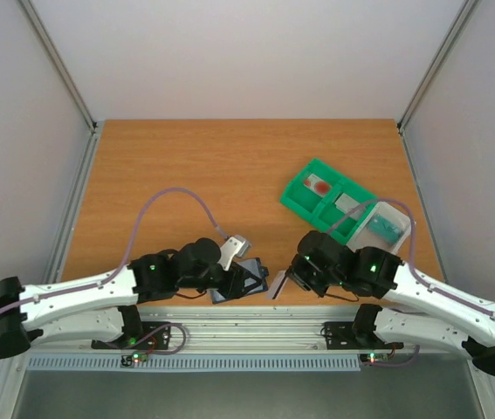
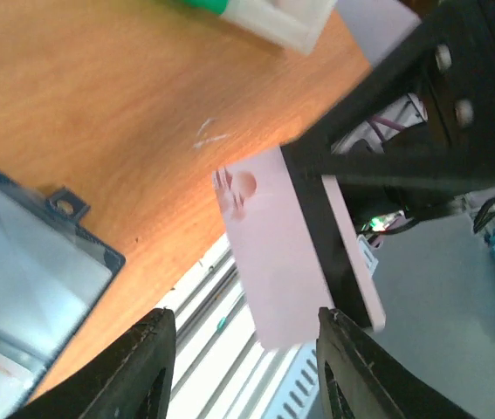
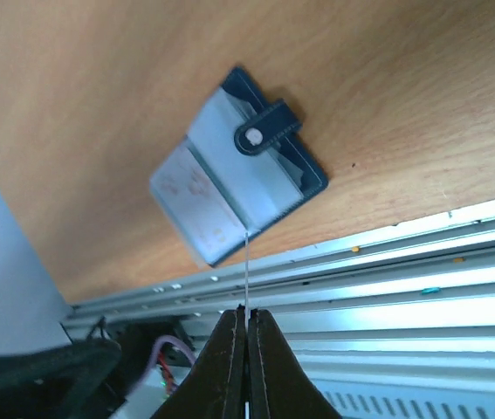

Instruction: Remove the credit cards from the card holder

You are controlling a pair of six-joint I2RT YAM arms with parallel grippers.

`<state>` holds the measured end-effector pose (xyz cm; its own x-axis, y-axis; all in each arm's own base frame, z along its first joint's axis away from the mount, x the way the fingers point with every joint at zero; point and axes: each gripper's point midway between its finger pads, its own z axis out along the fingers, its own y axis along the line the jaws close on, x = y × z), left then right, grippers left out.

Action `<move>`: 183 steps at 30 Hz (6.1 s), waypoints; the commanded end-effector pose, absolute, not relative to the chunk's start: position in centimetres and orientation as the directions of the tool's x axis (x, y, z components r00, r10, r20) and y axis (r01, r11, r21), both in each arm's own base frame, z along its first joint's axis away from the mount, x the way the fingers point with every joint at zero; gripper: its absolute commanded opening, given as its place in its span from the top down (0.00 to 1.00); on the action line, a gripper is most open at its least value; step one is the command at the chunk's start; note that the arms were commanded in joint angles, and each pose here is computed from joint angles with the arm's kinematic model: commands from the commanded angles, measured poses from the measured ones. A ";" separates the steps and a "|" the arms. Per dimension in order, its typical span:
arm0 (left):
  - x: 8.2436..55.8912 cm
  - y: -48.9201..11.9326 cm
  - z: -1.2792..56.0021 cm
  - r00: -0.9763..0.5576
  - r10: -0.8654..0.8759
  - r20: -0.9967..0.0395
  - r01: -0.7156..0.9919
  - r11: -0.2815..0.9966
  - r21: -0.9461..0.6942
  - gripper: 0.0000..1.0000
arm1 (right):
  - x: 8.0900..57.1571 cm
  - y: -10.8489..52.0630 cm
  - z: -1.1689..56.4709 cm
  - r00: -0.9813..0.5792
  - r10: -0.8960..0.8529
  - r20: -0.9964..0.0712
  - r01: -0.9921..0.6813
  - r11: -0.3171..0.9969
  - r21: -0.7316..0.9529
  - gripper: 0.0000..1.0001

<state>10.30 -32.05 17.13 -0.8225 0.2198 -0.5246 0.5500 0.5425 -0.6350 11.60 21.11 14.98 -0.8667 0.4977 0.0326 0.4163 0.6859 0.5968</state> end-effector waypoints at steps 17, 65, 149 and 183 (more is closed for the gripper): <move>9.3 -33.6 23.0 -0.217 0.250 -0.944 0.963 0.211 -0.165 0.48 | 13.5 18.4 20.6 -0.618 0.786 0.021 0.703 0.541 0.462 0.99; 13.5 -31.8 21.2 -0.461 0.177 -0.869 0.851 0.366 -0.377 1.00 | 15.4 17.8 23.1 -0.819 0.435 -0.373 0.150 0.792 0.592 0.38; 19.0 -20.8 20.4 -0.829 -0.041 -0.558 0.336 0.761 -0.555 0.01 | 22.7 19.8 25.9 -0.760 0.326 -0.563 -0.146 0.758 0.636 0.99; 16.7 -21.5 6.1 -0.961 -0.050 -0.272 0.133 0.779 -0.612 0.08 | 32.3 1.1 18.1 -0.577 0.657 -0.485 0.461 0.753 0.470 0.99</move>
